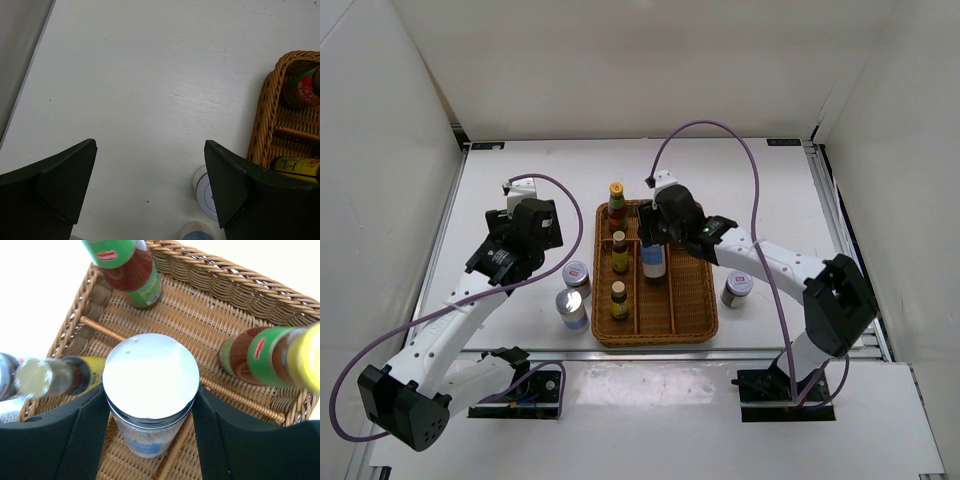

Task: Organize the condiment bottles

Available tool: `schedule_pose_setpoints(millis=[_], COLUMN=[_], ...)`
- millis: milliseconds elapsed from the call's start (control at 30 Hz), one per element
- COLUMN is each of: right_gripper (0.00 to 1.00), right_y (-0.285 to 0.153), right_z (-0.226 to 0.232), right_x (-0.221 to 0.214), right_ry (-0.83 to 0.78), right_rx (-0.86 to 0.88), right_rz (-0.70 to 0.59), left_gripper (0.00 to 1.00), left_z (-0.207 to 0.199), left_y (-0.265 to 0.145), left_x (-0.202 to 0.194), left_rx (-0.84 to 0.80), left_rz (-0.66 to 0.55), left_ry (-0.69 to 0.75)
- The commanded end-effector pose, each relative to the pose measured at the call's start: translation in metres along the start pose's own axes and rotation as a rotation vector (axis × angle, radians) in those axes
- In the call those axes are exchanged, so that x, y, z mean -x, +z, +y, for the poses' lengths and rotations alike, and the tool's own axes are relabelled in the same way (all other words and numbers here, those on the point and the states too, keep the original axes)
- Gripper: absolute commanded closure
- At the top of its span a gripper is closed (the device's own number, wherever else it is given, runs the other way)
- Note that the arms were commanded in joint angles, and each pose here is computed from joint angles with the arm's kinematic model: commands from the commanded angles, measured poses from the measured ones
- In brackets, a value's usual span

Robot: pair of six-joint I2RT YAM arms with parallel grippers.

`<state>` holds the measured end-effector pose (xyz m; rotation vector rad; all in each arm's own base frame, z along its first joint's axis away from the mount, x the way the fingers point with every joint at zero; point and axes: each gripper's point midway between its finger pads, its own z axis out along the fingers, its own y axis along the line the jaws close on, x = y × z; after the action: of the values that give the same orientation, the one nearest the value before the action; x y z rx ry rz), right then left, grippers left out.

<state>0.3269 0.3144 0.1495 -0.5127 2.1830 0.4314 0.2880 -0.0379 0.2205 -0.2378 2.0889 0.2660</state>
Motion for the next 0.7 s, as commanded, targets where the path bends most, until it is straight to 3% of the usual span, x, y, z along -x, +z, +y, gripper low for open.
schedule_pose_setpoints(millis=[0, 100, 333, 533, 667], right_gripper=[0.99, 0.99, 0.99, 0.99, 0.99], right_y=[-0.016, -0.012, -0.01, -0.004, -0.007], right_z=[0.01, 0.008, 0.025, 0.037, 0.036], right_x=[0.053, 0.05, 0.058, 0.057, 0.063], right_ry=[0.032, 0.033, -0.096, -0.178, -0.159], right_rx=[0.02, 0.008, 0.007, 0.014, -0.014], right_rz=[-0.229, -0.229, -0.4, -0.435, -0.485], left_gripper=[0.0, 0.0, 0.0, 0.0, 0.0], left_z=[0.002, 0.002, 0.0, -0.002, -0.007], left_y=[-0.001, -0.001, 0.0, 0.001, 0.003], left_x=[0.001, 0.001, -0.004, -0.005, -0.009], left_rx=[-0.001, -0.001, 0.006, 0.009, 0.007], left_rz=[-0.001, -0.001, 0.004, 0.006, 0.019], left_ry=[-0.006, -0.006, 0.014, 0.025, 0.042])
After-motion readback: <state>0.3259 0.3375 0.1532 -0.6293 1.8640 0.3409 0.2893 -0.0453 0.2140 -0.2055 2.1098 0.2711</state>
